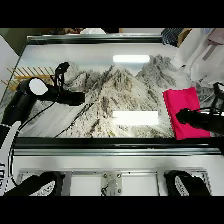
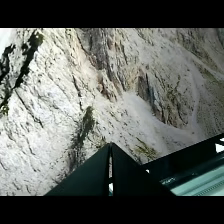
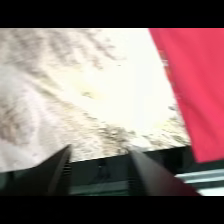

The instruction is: Fold the clothes and pants, and hang the long-sleeved shirts on hangers.

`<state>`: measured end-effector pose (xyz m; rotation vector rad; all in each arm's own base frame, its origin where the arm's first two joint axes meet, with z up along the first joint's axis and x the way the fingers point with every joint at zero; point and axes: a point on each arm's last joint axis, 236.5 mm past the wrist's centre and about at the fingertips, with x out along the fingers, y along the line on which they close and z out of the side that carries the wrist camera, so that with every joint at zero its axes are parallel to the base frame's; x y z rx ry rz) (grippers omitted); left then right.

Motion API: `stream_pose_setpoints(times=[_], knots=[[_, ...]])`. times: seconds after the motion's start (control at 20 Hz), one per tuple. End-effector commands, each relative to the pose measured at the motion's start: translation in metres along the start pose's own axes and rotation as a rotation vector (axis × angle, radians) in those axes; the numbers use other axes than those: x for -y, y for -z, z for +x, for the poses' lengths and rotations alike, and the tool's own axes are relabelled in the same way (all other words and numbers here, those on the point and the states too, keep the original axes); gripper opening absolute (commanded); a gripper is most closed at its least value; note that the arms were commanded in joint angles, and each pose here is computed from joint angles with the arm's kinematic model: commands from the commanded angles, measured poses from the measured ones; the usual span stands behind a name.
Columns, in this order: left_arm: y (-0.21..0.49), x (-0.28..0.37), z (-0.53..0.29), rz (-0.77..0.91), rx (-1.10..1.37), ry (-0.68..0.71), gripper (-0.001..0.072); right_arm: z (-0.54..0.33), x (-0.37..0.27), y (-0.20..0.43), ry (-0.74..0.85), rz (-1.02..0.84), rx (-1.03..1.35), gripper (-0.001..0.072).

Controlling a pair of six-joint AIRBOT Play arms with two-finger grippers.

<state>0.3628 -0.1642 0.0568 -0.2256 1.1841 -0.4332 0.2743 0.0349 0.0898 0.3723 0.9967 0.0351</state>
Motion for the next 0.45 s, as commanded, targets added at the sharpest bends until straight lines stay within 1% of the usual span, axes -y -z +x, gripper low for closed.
stream_pose_setpoints(times=[0.0, 0.05, 0.4], knots=[[0.011, -0.005, 0.009, -0.013, -0.026, -0.006, 0.0009, 0.004, -0.055, 0.017, -0.133, -0.137, -0.018, 0.0051], [0.012, -0.006, 0.01, -0.016, -0.03, -0.006, 0.0009, 0.006, -0.063, 0.022, -0.147, -0.16, -0.033, 0.0015], [0.033, -0.014, 0.022, -0.036, -0.084, -0.015, 0.0008, 0.009, -0.07, 0.028, -0.16, -0.184, -0.056, 0.0015]])
